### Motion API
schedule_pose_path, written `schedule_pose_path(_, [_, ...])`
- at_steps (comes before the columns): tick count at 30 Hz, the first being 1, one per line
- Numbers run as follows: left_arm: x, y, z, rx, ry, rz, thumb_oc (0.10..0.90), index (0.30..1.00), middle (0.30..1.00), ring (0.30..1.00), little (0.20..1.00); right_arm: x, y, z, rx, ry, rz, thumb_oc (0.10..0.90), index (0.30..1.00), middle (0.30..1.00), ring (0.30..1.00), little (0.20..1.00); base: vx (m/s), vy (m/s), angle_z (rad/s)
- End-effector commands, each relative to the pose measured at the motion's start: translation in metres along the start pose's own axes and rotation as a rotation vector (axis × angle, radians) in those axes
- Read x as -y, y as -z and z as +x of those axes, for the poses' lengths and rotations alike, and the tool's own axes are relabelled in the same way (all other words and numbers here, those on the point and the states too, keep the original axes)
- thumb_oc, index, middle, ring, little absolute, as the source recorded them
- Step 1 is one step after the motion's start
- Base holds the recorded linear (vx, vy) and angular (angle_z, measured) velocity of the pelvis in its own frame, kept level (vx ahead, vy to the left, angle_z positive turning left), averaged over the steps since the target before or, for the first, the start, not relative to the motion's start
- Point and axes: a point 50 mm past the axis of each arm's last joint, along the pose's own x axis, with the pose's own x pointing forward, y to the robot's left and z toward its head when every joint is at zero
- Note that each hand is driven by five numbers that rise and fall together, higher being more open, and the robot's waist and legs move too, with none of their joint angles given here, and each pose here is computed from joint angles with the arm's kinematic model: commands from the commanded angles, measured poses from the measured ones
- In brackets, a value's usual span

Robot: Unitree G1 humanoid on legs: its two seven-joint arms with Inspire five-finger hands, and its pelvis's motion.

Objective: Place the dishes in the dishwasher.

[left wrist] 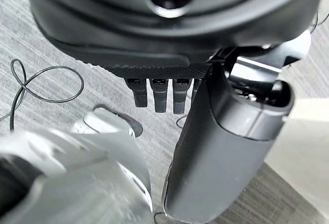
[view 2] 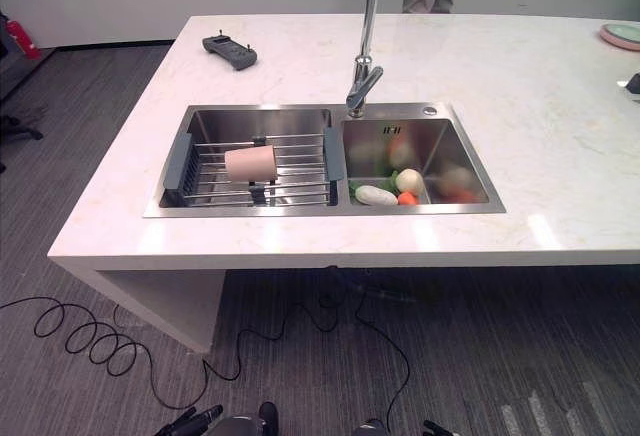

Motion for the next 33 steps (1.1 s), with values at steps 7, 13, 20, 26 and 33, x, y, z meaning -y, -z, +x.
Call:
schedule_pose_path(7, [-0.02, -0.021, -0.005, 0.161, -0.103, -0.068, 0.8, 0.9, 0.9, 0.9, 0.9, 0.005, -0.031, 0.005, 0.12, -0.019, 0.0, 0.8, 0.9, 0.9, 0.9, 0.9, 0.05, 0.03, -0.05])
schedule_pose_path(13, [-0.01, -0.008, -0.002, -0.009, 0.018, 0.196, 0.8, 0.9, 0.9, 0.9, 0.9, 0.003, -0.041, 0.007, 0.154, -0.018, 0.021, 0.8, 0.9, 0.9, 0.9, 0.9, 0.1, 0.11, -0.02])
schedule_pose_path(20, [0.011, 0.005, 0.001, -0.068, 0.064, 0.209, 0.8, 0.9, 0.9, 0.9, 0.9, -0.006, -0.052, 0.009, 0.163, -0.045, 0.035, 0.8, 0.9, 0.9, 0.9, 0.9, 0.16, -0.215, 0.15])
schedule_pose_path(26, [0.012, -0.01, 0.002, 0.049, 0.022, 0.053, 0.8, 0.9, 0.9, 0.9, 0.9, 0.002, -0.037, 0.007, 0.1, -0.011, 0.041, 0.8, 0.9, 0.9, 0.9, 0.9, 0.13, -0.252, 0.36])
schedule_pose_path(33, [0.019, -0.035, 0.003, 0.167, 0.046, -0.009, 0.8, 0.9, 0.9, 0.9, 0.9, 0.026, -0.033, 0.005, 0.098, 0.062, 0.129, 0.8, 0.9, 0.9, 0.9, 0.9, 0.05, 0.082, -0.17])
